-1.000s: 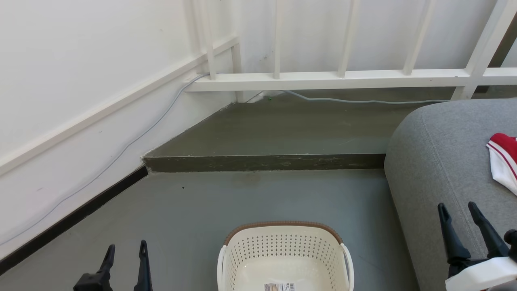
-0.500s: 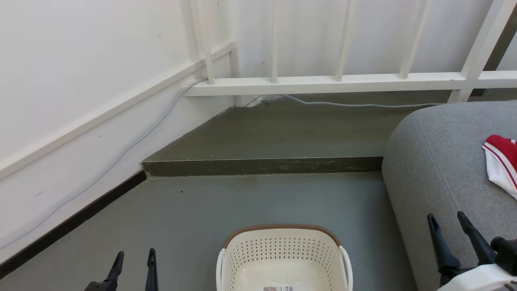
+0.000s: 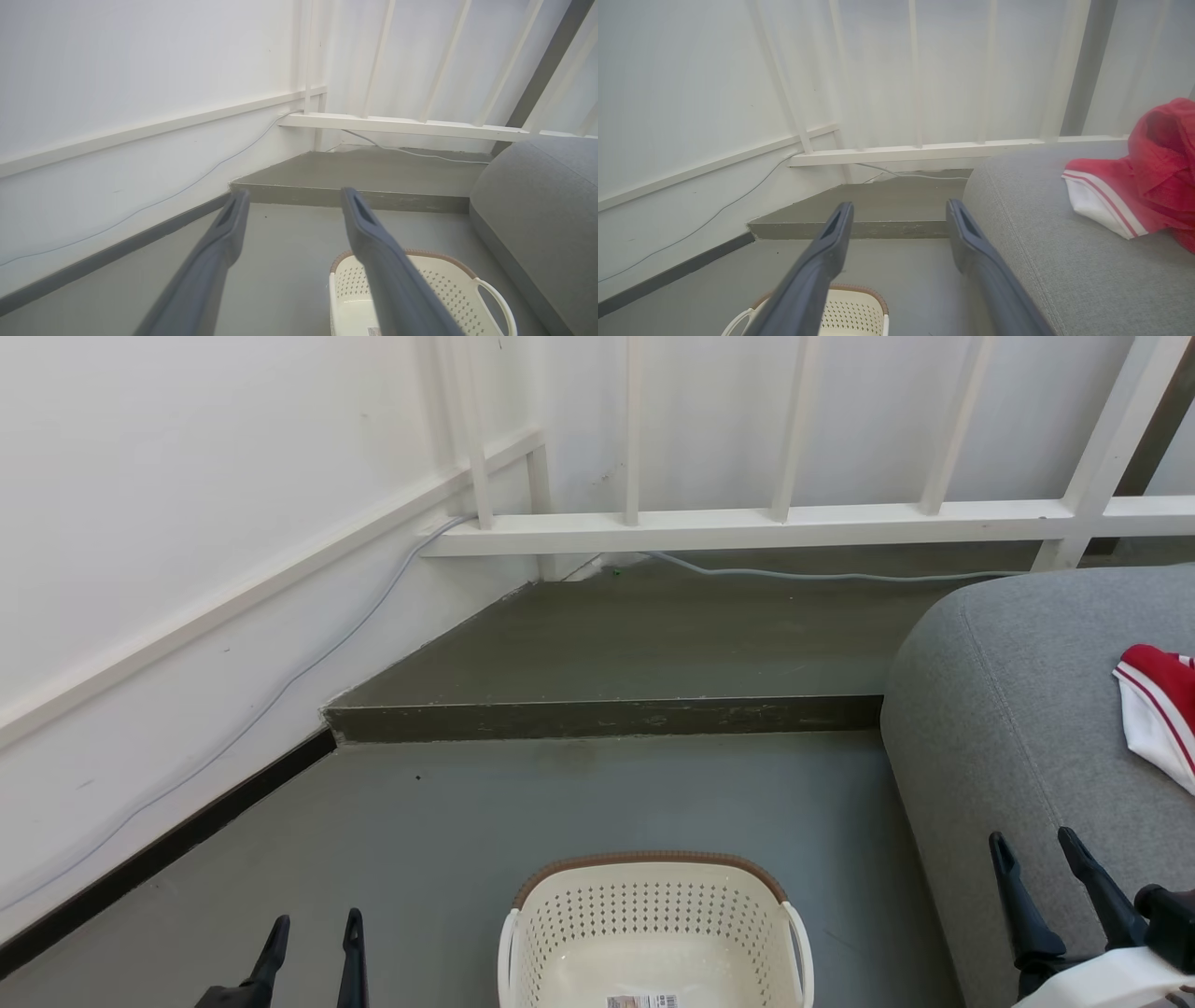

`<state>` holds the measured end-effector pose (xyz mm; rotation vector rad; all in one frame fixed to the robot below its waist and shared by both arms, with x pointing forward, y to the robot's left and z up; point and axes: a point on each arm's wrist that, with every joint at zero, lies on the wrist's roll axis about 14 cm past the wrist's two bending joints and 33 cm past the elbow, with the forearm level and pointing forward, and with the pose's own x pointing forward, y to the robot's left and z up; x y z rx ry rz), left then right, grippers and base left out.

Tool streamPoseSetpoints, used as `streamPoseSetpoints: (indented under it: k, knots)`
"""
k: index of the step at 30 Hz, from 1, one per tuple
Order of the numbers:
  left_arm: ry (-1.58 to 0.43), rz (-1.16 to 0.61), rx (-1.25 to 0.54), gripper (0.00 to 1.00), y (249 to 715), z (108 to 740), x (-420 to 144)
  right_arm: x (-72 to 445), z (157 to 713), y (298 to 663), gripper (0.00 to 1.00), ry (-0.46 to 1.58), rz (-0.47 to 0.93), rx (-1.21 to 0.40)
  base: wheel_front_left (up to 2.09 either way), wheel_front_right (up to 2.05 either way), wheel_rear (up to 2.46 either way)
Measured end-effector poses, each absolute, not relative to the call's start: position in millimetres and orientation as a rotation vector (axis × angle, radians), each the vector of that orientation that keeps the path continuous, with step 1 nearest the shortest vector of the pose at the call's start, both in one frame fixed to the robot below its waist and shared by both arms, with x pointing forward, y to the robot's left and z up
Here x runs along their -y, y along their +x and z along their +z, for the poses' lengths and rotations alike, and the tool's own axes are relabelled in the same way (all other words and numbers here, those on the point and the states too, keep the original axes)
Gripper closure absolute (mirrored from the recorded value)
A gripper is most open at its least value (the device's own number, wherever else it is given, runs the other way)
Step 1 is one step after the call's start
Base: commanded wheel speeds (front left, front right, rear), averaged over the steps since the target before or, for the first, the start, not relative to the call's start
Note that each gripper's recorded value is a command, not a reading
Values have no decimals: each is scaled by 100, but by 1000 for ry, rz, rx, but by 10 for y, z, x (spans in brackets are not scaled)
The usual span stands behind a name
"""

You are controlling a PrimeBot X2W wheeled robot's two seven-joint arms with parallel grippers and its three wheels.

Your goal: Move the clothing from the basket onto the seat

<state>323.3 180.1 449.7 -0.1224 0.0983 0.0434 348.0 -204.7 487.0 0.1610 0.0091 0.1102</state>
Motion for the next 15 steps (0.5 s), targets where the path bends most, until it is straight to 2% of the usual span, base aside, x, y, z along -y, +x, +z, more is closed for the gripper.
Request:
streamPoseSetpoints:
  k: [3, 4, 10, 15]
  knots:
    - [-138, 35, -98, 0, 3234, 4497, -1785, 2048, 4867, 3482, 0, 161, 110, -10, 0, 0, 0]
    - [-139, 34, -105, 100, 3227, 4475, -1780, 2041, 4846, 3477, 100, 164, 109, -16, 0, 0, 0]
    - [-157, 44, -211, 100, 3053, 4167, -1734, 1877, 4463, 3282, 100, 226, 100, -129, 0, 0, 0]
    - [-212, 62, -230, 100, 3041, 4130, -1750, 1908, 4444, 3278, 100, 270, 79, -138, 0, 0, 0]
